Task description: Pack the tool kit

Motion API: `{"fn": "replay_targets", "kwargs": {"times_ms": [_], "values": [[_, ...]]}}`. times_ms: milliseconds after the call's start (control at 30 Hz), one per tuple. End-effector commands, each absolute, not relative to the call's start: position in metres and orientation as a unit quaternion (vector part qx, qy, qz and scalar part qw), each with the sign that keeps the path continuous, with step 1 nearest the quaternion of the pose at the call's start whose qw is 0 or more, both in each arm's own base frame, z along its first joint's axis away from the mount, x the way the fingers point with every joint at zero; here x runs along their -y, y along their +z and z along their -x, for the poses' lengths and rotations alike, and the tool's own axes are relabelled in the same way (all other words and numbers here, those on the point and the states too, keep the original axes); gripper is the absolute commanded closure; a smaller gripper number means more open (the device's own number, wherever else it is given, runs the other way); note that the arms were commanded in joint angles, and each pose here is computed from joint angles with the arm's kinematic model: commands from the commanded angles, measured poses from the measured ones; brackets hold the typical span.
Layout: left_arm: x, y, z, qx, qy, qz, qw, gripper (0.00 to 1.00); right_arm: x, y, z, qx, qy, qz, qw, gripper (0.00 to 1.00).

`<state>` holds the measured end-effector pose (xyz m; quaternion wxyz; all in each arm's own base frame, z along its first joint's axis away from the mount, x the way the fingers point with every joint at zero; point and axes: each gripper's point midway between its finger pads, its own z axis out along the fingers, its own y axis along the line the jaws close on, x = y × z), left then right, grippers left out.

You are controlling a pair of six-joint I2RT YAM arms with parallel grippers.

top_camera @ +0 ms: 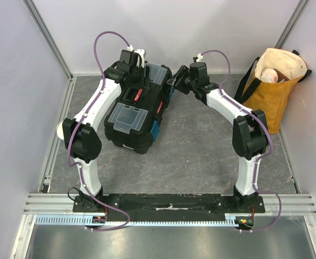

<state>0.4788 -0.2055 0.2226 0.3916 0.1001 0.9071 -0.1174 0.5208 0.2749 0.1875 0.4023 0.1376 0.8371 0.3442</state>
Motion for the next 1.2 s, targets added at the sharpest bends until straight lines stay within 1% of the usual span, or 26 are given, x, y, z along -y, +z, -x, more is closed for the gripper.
{"fn": "replay_targets", "kwargs": {"times_ms": [0,133,367,500,567,733,800,833,967,1033,1167], "values": [[0.217,0.179,-0.443,-0.935,-0.121,-0.135,0.304,0.29,-0.305,0.262,-0.509,-0.784,0.425,-0.098,0.442,0.39],[0.216,0.177,-0.443,-0.936,-0.122,-0.134,0.303,0.29,-0.308,0.254,-0.510,-0.791,0.426,-0.099,0.428,0.42],[0.216,0.176,-0.443,-0.936,-0.121,-0.136,0.301,0.29,-0.316,0.208,-0.511,-0.813,0.435,-0.113,0.370,0.60],[0.214,0.173,-0.441,-0.938,-0.119,-0.135,0.297,0.29,-0.312,0.188,-0.507,-0.824,0.421,-0.116,0.361,0.66],[0.214,0.173,-0.441,-0.938,-0.119,-0.136,0.296,0.29,-0.311,0.183,-0.506,-0.828,0.415,-0.108,0.362,0.65],[0.213,0.173,-0.441,-0.938,-0.119,-0.136,0.297,0.29,-0.301,0.156,-0.496,-0.856,0.371,-0.089,0.348,0.58],[0.213,0.173,-0.442,-0.937,-0.118,-0.136,0.298,0.29,-0.298,0.151,-0.494,-0.860,0.366,-0.086,0.346,0.59],[0.213,0.173,-0.442,-0.937,-0.118,-0.136,0.298,0.29,-0.298,0.148,-0.493,-0.862,0.364,-0.087,0.343,0.62],[0.213,0.174,-0.443,-0.937,-0.119,-0.135,0.299,0.29,-0.296,0.143,-0.493,-0.865,0.357,-0.084,0.341,0.63],[0.214,0.174,-0.442,-0.937,-0.119,-0.135,0.299,0.29,-0.293,0.140,-0.492,-0.871,0.347,-0.081,0.339,0.63],[0.213,0.175,-0.443,-0.937,-0.120,-0.131,0.299,0.29,-0.287,0.136,-0.490,-0.880,0.322,-0.075,0.341,0.60]]}}
